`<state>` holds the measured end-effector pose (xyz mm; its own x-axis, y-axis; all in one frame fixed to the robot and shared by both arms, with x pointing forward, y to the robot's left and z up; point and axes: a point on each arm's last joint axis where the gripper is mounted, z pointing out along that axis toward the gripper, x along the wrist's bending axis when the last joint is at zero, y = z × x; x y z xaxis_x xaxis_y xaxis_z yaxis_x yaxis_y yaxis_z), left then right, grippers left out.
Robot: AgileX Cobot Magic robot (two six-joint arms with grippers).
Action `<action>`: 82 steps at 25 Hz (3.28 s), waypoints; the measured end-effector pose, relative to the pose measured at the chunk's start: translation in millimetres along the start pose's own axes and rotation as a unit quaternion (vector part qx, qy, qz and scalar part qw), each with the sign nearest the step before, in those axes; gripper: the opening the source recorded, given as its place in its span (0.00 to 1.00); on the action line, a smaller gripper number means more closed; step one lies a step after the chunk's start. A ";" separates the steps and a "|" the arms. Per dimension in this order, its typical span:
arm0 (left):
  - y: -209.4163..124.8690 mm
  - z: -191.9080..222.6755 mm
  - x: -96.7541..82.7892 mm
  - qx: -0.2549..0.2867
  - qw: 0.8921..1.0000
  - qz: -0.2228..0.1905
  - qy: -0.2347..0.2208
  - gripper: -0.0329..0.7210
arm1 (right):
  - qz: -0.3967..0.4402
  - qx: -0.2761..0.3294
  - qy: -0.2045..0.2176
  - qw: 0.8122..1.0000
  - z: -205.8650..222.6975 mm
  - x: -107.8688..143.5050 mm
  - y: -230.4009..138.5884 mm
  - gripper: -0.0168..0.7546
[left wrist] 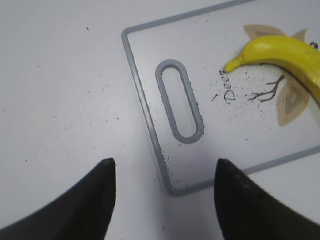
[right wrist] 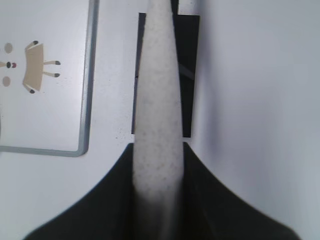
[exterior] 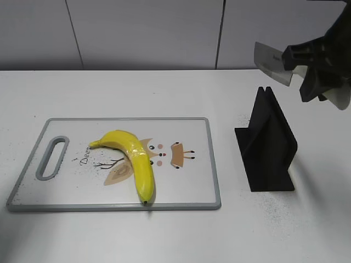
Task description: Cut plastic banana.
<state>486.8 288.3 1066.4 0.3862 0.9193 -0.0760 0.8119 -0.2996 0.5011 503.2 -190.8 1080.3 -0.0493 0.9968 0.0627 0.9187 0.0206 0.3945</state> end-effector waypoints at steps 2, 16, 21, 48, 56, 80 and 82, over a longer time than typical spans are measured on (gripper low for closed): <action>-10.2 7.3 -1.5 0.018 1.000 -0.005 -0.006 0.82 | 0.003 -0.010 -0.001 1.000 0.1 -2.4 -4.0 0.24; -81.0 -22.0 -36.2 -0.036 0.999 0.003 0.019 0.82 | 0.013 -0.030 0.011 0.999 17.1 -9.9 -30.4 0.24; -114.3 -30.5 -49.5 -0.054 0.998 -0.009 0.035 0.82 | 0.012 -0.029 0.012 0.999 21.4 -10.5 -33.4 0.24; -196.1 -80.2 -90.1 -0.173 0.980 0.002 0.100 0.82 | 0.045 0.009 0.037 0.998 63.6 -13.2 -70.0 0.48; -212.6 -90.4 -99.6 -0.241 0.963 0.020 0.120 0.82 | 0.030 -0.009 0.045 0.999 34.3 -18.1 -76.3 0.88; -217.3 -92.9 -99.7 -0.255 0.963 0.026 0.087 0.82 | -0.127 -0.320 0.103 0.933 -93.4 -90.0 -235.0 0.77; -217.9 -93.1 -96.4 -0.253 0.962 -0.001 0.105 0.82 | -0.128 -0.304 0.100 0.939 -91.0 -93.2 -243.9 0.77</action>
<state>231.9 288.7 1044.8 0.2447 0.9669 0.0717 0.4756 -0.1841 0.8602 248.1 -295.7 1061.6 -0.3664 0.9296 0.0402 0.4764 0.1503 0.8663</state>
